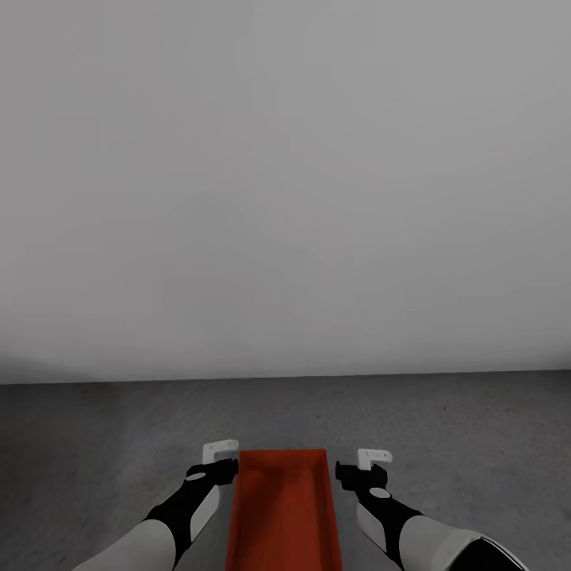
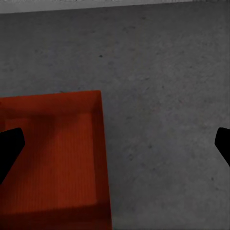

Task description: Move the two storage containers from the living room to the garage. In the garage, place one container on the floor and stack the other container on top of it (either order is fine).

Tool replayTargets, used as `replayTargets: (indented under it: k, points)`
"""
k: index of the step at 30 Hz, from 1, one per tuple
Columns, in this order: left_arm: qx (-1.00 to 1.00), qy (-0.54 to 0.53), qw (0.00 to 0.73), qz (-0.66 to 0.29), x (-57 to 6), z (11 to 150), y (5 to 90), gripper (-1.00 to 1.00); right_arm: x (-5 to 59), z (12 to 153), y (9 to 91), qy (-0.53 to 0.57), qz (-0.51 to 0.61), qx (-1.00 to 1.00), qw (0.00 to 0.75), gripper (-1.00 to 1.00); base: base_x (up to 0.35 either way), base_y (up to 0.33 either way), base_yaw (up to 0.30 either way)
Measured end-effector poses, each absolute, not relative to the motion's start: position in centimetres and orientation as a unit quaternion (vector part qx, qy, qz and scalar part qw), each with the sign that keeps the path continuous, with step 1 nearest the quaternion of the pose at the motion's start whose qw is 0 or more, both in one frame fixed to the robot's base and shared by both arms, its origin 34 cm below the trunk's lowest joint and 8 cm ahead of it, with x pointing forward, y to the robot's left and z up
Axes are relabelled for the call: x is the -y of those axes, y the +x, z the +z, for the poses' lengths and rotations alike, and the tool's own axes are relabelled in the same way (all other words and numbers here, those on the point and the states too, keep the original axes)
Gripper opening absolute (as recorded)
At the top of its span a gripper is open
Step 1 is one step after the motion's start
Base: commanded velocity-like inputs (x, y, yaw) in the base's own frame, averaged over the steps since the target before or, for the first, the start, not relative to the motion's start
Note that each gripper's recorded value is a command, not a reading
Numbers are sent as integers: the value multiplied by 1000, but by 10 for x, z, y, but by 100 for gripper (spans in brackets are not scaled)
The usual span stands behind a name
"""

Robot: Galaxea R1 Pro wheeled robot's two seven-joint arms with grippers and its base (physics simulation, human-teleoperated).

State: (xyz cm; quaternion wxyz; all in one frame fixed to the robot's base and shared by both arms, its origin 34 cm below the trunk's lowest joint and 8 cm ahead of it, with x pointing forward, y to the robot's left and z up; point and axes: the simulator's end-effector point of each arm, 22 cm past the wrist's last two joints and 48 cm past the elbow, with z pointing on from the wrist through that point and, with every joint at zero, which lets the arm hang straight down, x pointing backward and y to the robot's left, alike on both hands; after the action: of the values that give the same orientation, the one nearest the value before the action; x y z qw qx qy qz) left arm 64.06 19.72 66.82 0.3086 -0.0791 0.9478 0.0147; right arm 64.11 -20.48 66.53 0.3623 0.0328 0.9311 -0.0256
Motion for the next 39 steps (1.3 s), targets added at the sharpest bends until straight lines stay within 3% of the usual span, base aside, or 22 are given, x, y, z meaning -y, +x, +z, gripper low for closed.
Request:
replayTargets:
  k: [11,39]
  points:
    - [-949,-79,306,13,-194,667,639,100,205,665,641,33,-25,-931,362,100,-41,0,0]
    - [-949,-101,298,3,-193,663,635,100,205,665,641,33,-26,-931,362,100,-334,0,0]
